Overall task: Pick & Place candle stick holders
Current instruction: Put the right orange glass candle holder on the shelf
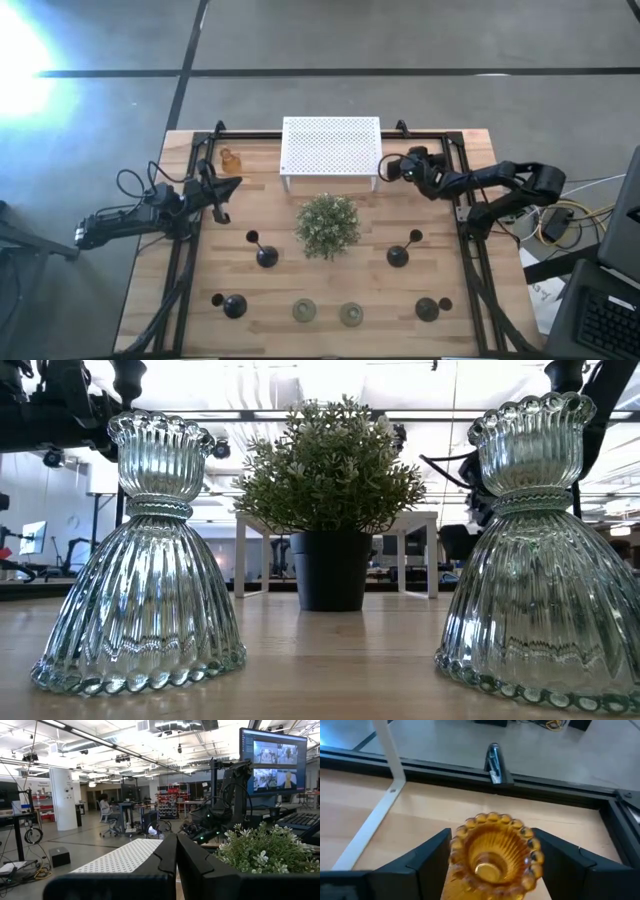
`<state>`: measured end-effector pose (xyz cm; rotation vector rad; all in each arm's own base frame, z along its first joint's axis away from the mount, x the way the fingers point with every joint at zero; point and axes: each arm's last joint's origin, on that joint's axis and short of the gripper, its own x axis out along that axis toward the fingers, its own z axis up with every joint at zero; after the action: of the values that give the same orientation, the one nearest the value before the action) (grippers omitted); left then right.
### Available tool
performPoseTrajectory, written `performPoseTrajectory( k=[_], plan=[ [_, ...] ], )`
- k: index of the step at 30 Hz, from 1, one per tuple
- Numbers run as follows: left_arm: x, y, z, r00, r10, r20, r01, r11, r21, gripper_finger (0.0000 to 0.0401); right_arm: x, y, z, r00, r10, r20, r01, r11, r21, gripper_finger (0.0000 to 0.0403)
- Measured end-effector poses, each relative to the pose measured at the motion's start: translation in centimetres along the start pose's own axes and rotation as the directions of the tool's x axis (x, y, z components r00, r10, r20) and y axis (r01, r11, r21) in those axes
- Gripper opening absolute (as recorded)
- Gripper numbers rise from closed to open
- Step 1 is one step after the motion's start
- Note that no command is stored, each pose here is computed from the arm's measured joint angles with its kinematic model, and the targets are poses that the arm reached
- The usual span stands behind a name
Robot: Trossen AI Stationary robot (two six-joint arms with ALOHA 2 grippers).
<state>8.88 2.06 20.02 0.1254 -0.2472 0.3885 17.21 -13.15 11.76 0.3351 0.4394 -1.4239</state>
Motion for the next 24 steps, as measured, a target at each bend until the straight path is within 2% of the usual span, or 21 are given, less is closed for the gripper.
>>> performPoseTrajectory(
  k=[10,19,24],
  plan=[
    [0.0,0.0,0.0,1.0,0.0,0.0,0.0,1.0,0.0,0.0014,-0.2,-0.2,0.3,1.0,0.004,0.006,-0.004,1.0,0.013,0.0144],
    [0.0,0.0,0.0,1.0,0.0,0.0,0.0,1.0,0.0,0.0014,-0.8,-0.8,0.4,1.0,-0.008,-0.02,0.008,1.0,-0.022,0.0144],
    [0.0,0.0,0.0,1.0,0.0,-0.001,0.0,1.0,0.0,0.0014,-2.2,-1.5,1.9,1.0,0.011,0.016,-0.011,1.0,-0.001,0.0144]
  ],
)
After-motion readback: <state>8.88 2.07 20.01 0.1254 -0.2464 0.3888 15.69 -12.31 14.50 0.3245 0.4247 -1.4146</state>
